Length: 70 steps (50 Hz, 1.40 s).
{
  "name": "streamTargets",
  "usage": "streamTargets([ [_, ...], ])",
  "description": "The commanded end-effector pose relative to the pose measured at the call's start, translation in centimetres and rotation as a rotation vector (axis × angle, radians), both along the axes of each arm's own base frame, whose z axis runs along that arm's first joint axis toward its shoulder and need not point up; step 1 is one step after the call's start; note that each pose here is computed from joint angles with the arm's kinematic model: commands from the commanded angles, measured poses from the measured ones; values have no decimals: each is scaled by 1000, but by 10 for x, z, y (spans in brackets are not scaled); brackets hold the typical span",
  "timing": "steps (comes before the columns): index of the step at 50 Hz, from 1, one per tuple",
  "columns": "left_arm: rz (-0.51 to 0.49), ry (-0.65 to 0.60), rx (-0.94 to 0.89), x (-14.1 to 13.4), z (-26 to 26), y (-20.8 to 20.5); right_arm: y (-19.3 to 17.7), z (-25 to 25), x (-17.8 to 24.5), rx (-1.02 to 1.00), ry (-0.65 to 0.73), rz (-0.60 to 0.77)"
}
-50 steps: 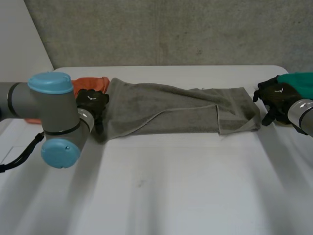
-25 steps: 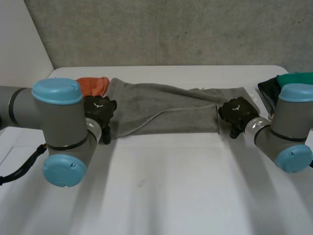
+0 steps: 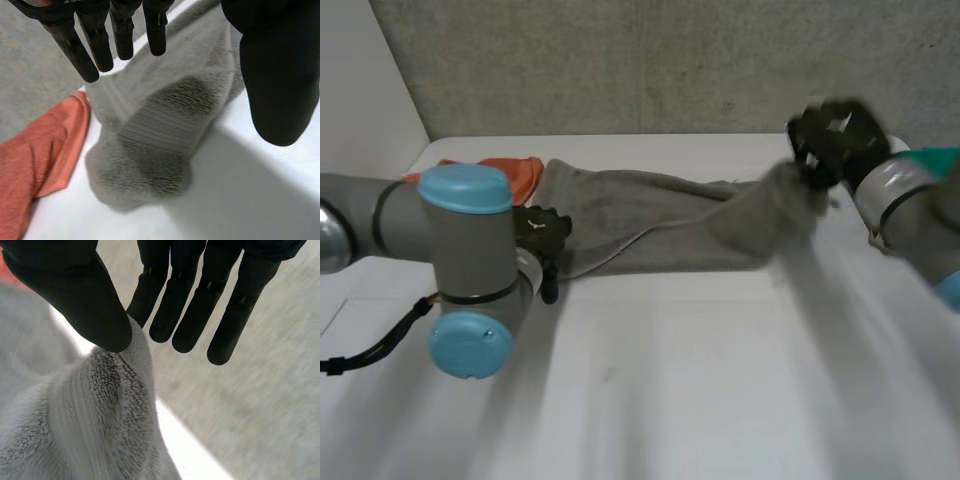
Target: Fold the laundry.
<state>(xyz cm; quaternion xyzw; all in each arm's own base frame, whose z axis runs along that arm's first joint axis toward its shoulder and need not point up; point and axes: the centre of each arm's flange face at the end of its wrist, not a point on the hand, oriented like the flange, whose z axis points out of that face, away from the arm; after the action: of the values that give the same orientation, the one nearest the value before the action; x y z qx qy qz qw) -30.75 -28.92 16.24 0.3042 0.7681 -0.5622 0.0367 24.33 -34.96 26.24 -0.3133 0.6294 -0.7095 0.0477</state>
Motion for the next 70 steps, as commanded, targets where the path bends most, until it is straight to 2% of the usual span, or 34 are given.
streamTargets([
  [1,20,-45,48,-14,-12,2,31,90,-16,-110,-200,90],
  [8,77,-58,50,-22,-23,3,48,137,-36,-165,-324,138],
  [17,188,-22,-7,-3,-28,-32,29,129,-70,-123,-352,53],
  [25,122,26,15,13,-9,-41,16,112,-80,-86,-332,9],
  [28,89,20,24,21,21,-28,7,99,-84,-58,-291,-10],
  [33,-58,-39,2,37,78,7,-2,70,-86,30,-195,-32],
  [36,-94,-77,-6,47,93,15,-3,57,-86,63,-128,-43],
  [40,-147,-176,30,67,104,26,-1,32,-89,146,28,-57],
  [41,-177,-217,49,72,104,30,2,20,-90,195,103,-56],
  [45,-267,-313,106,74,95,35,9,-8,-90,320,303,-20],
  [48,-292,-363,129,71,73,20,13,-25,-81,386,390,10],
  [55,-224,-407,106,59,31,-35,-15,-47,-63,329,353,-36],
  [58,-177,-404,24,50,32,-65,-36,-48,-49,234,322,-51],
  [62,-109,-321,-219,35,84,-97,-74,-12,-35,-29,239,-108],
  [63,-81,-248,-355,30,117,-106,-85,9,-33,-142,187,-135],
  [65,-39,-152,-502,28,152,-114,-96,34,-33,-271,99,-165],
  [66,13,-33,-647,32,189,-119,-103,57,-34,-393,5,-183],
  [67,35,32,-721,35,210,-119,-106,68,-35,-456,-42,-189],
  [69,61,164,-838,39,239,-119,-107,93,-40,-581,-139,-191],
  [70,61,278,-921,42,259,-117,-105,114,-45,-687,-230,-190],
])
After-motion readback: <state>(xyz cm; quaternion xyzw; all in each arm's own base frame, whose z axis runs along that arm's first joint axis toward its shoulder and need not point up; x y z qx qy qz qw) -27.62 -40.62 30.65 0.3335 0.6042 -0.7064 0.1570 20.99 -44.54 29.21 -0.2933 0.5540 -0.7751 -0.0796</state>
